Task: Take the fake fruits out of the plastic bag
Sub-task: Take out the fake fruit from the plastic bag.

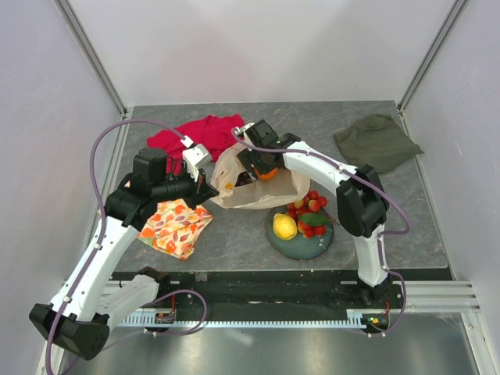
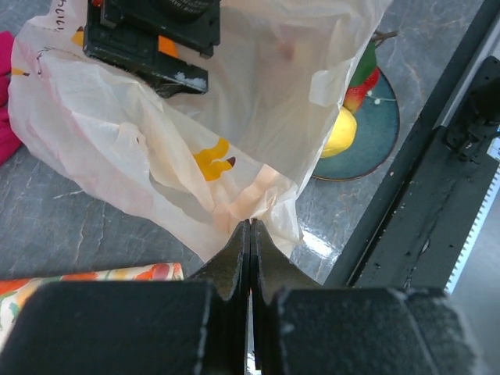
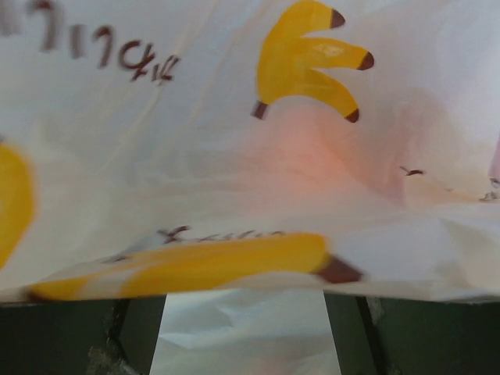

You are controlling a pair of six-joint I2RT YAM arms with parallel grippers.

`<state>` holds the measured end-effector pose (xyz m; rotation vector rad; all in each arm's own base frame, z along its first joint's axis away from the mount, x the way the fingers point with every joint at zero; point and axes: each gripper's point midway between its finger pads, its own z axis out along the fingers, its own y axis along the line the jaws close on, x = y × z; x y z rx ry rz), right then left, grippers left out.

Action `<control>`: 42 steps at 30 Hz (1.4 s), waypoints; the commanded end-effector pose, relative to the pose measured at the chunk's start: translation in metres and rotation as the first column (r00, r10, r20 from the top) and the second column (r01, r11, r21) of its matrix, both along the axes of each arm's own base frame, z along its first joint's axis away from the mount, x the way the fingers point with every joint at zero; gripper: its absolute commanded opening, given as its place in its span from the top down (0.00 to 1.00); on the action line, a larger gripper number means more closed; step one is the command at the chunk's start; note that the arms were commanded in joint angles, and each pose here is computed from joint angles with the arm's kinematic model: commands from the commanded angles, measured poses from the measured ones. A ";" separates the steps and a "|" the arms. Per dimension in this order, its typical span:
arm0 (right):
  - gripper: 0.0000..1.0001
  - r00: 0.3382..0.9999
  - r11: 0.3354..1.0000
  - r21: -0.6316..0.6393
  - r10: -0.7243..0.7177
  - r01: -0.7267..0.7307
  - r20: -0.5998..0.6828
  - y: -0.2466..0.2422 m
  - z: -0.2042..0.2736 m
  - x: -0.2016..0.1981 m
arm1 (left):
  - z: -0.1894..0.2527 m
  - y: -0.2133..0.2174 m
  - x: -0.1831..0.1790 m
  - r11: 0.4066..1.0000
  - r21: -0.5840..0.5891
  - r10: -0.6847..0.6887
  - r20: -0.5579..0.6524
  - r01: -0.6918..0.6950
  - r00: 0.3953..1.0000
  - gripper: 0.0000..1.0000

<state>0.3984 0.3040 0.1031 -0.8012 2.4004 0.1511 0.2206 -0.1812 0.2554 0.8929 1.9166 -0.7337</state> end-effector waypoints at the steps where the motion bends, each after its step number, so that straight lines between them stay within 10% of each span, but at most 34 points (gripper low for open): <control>1: 0.21 0.994 0.995 0.010 -0.104 0.104 0.031 0.000 0.001 0.018 | 0.014 -0.008 -0.019 0.996 -0.066 -0.057 -0.023 0.056 0.998 0.98; 21: 0.21 0.988 0.989 -0.042 -0.141 0.144 0.068 0.011 -0.024 0.042 | 0.008 -0.024 -0.016 0.986 -0.121 -0.117 -0.024 0.114 0.993 0.96; 33: 1.00 0.999 1.000 -0.012 0.016 -0.016 0.049 0.016 -0.005 0.021 | 0.010 -0.028 -0.002 0.987 -0.142 -0.086 -0.024 0.082 0.996 0.98; 42: 1.00 0.982 0.983 0.035 0.180 -0.183 0.063 0.008 0.042 -0.017 | 0.011 -0.026 0.005 0.990 -0.126 -0.061 0.006 0.061 0.998 0.99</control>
